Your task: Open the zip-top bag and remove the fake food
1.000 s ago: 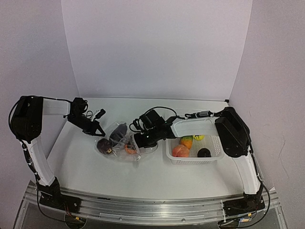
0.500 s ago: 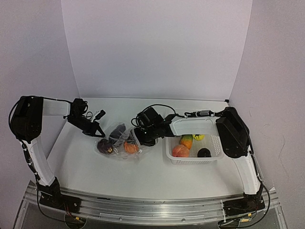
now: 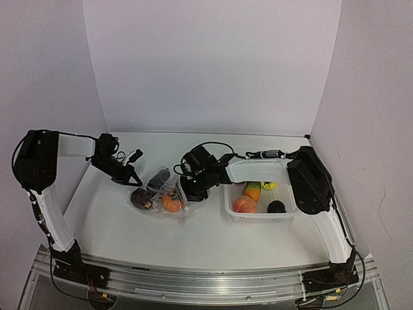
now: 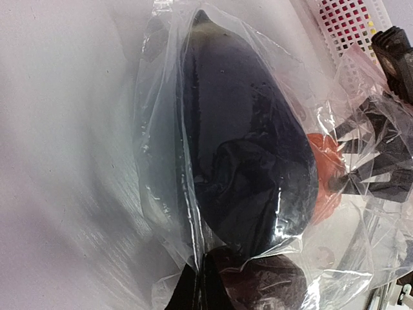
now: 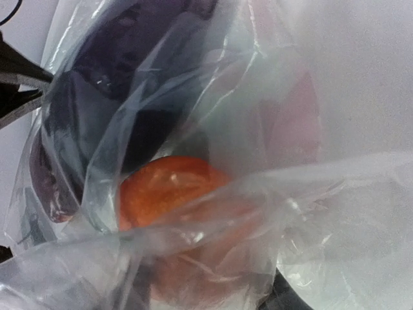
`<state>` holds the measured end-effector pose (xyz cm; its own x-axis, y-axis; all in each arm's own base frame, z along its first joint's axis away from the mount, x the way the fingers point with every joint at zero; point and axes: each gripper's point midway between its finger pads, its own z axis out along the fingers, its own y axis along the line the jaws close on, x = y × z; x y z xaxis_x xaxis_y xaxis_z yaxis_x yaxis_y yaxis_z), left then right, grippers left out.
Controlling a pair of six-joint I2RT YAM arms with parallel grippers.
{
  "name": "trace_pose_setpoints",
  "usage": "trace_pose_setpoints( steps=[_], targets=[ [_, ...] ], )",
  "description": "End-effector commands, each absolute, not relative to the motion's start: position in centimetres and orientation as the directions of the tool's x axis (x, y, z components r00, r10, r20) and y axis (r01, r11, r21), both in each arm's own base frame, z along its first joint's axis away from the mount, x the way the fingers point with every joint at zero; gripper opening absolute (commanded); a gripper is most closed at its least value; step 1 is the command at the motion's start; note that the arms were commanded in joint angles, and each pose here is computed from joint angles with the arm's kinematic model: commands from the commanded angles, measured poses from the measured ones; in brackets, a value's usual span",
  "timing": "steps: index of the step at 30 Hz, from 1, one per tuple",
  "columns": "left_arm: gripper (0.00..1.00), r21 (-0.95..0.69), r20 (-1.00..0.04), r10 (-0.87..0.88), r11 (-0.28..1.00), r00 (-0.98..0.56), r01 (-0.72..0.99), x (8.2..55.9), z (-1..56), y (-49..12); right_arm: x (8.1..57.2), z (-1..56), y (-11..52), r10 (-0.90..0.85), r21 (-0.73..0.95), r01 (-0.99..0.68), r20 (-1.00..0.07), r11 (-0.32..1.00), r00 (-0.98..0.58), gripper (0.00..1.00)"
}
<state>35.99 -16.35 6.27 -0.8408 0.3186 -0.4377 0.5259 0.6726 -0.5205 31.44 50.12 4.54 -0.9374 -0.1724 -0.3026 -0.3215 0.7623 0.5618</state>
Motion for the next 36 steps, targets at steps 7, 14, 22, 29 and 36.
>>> trace_pose_setpoints(
  steps=[7,14,22,29,36],
  targets=[
    [0.00,-0.486,-0.489,0.328,0.667,-0.808,0.564,36.5,7.8,-16.5,31.7,6.5,49.6,-0.213,0.553,-0.376,-0.337,0.743,-0.917,0.29],
    [0.00,-0.484,-0.494,0.327,0.666,-0.806,0.567,36.7,7.9,-16.5,30.5,11.2,50.6,-0.342,0.463,-0.680,-0.618,0.569,-0.708,0.46],
    [0.00,-0.490,-0.492,0.324,0.664,-0.808,0.565,36.7,8.0,-16.6,31.5,13.4,52.9,-0.312,0.312,-0.854,-0.833,0.416,-0.457,0.47],
    [0.00,-0.493,-0.489,0.326,0.662,-0.809,0.565,36.5,8.1,-16.6,31.6,10.1,54.3,-0.353,0.260,-0.895,-0.850,0.362,-0.390,0.49],
    [0.00,-0.502,-0.487,0.322,0.658,-0.812,0.562,36.6,8.1,-16.7,31.3,7.9,55.3,-0.378,0.263,-0.911,-0.846,0.316,-0.375,0.48]
  ],
)
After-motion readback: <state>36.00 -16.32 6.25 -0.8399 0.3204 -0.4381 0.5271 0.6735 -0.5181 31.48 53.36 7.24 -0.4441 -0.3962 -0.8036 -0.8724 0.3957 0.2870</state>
